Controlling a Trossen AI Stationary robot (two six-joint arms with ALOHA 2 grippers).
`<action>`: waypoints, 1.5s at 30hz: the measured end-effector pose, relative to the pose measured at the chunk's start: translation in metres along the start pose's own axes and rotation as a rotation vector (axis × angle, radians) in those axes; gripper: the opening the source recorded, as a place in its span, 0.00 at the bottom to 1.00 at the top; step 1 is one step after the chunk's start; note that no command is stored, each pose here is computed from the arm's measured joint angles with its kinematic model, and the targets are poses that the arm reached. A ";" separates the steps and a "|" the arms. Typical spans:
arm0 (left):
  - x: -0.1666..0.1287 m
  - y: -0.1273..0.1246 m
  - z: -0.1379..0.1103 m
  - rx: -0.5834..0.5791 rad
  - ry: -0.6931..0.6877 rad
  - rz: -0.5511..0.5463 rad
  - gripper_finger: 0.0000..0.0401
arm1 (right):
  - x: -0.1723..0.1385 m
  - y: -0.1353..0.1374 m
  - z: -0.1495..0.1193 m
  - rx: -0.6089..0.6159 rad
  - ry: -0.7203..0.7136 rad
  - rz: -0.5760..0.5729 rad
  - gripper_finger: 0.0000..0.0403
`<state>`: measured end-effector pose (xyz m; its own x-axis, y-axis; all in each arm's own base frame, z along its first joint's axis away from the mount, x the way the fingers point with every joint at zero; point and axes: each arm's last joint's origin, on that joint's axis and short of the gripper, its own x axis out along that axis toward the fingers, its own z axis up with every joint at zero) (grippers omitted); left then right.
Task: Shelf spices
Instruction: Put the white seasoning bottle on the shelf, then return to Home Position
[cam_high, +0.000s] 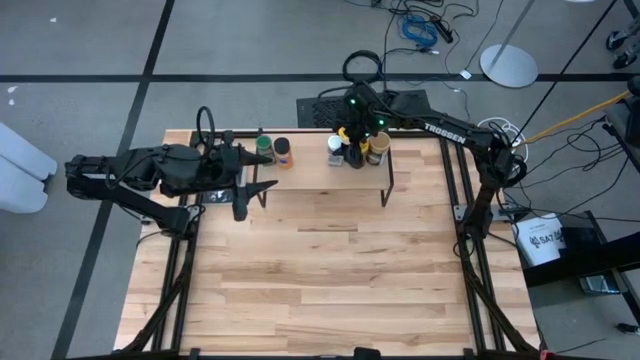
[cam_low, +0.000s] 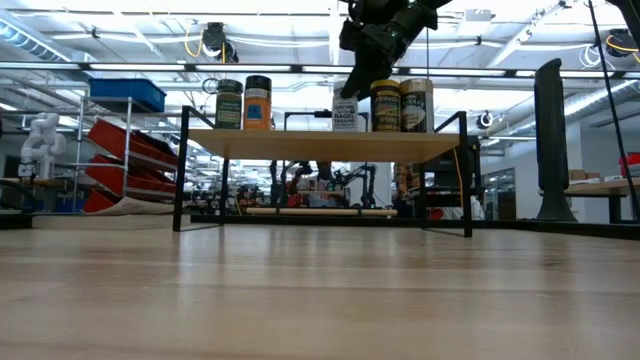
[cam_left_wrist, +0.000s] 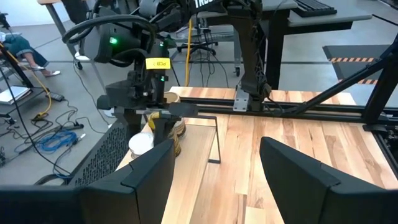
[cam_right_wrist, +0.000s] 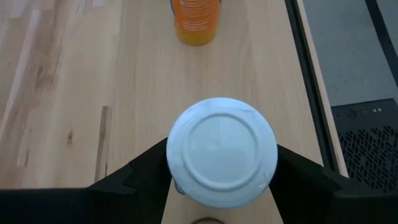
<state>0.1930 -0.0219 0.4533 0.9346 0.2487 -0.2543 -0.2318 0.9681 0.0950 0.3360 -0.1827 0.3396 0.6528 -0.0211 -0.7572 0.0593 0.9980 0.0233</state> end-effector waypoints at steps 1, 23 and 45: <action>0.000 0.000 0.000 0.000 0.000 0.000 0.61 | -0.002 0.000 0.000 -0.002 0.000 -0.002 0.57; 0.011 -0.004 -0.001 0.003 0.016 0.009 0.61 | -0.129 0.094 0.006 -0.056 -0.224 -0.096 0.57; 0.025 -0.017 -0.008 0.013 0.087 -0.065 0.25 | -0.190 0.227 -0.049 -0.091 -0.099 -0.089 0.22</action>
<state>0.2182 -0.0323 0.4371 0.9205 0.1879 -0.3426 -0.1676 0.9819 0.0884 0.1884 0.0513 0.4566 0.7198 -0.1107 -0.6854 0.0546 0.9932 -0.1031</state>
